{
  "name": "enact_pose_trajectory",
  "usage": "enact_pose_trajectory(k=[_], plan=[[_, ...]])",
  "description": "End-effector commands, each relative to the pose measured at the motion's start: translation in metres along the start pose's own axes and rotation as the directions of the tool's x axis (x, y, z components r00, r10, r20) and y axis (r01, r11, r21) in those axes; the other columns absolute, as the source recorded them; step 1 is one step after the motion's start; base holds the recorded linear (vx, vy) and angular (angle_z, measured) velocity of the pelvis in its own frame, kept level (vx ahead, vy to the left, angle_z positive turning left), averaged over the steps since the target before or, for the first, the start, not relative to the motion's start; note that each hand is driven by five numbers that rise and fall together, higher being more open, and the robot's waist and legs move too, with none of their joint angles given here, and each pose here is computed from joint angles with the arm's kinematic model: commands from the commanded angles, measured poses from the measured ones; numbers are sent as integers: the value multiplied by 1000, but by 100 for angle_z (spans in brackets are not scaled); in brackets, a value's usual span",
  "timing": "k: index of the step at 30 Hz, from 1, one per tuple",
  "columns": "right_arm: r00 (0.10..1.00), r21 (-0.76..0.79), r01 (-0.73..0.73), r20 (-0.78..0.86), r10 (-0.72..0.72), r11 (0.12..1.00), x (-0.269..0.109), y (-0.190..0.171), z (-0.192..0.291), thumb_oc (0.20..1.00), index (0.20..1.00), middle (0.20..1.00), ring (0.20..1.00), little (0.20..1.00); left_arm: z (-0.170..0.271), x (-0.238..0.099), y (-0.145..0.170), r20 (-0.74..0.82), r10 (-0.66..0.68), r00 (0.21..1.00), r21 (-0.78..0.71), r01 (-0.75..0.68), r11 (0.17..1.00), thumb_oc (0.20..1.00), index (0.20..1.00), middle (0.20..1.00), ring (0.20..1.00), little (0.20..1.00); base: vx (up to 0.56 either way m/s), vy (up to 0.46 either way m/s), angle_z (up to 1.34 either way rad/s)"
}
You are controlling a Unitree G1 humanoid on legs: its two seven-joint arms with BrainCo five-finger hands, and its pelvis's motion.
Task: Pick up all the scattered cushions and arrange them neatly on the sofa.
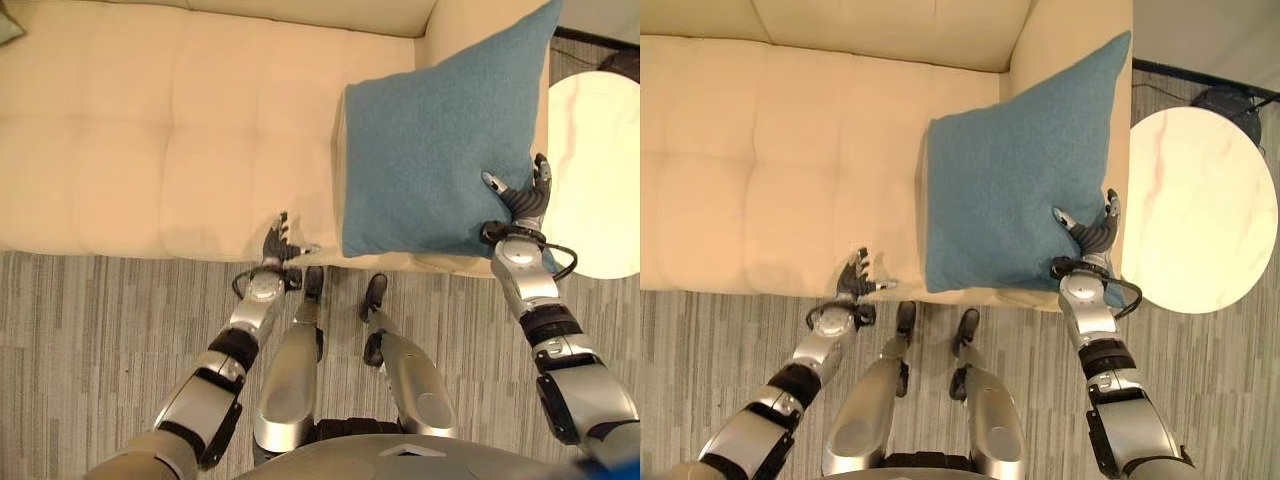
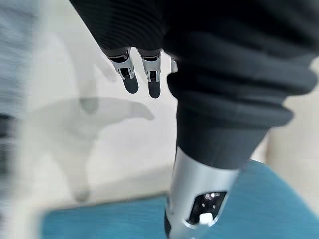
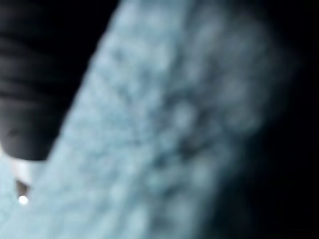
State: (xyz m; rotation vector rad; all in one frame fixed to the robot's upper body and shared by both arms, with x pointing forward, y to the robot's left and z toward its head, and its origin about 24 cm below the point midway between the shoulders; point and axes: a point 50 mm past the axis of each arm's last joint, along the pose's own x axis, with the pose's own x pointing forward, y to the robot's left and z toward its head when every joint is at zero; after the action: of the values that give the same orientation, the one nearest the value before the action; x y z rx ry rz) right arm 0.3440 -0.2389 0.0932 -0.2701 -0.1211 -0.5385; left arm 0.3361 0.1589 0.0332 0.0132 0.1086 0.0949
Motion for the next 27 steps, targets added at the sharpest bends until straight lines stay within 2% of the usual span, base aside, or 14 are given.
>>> enact_pose_trajectory(k=[1,5,12,19,27], plan=[[993,-170,-114,-50,107,979,-12,6,-24,1000,1000,1000,1000,1000,-1,-7,-1,40,25,999,-86,-22,996,1000,1000,1000,1000,1000,0,-6,-9],[993,-287,-120,-58,108,951,3,-5,-24,1000,1000,1000,1000,1000,33,9,-2,130,28,991,-112,-13,994,1000,1000,1000,1000,1000,-14,-11,-13],[995,-274,-75,38,89,959,24,-8,7,1000,1000,1000,1000,1000,56,26,3,166,66,984,-60,-57,997,1000,1000,1000,1000,1000,-14,-7,-8],[984,-226,-77,140,110,971,34,8,43,1000,1000,1000,1000,1000,88,39,-21,222,-4,975,-17,8,1000,1000,1000,1000,1000,1000,7,-18,-1],[964,-219,-99,223,148,971,33,27,66,1000,1000,1000,1000,1000,105,33,-62,282,-140,949,-12,149,989,1000,1000,1000,1000,1000,-10,-18,-6]])
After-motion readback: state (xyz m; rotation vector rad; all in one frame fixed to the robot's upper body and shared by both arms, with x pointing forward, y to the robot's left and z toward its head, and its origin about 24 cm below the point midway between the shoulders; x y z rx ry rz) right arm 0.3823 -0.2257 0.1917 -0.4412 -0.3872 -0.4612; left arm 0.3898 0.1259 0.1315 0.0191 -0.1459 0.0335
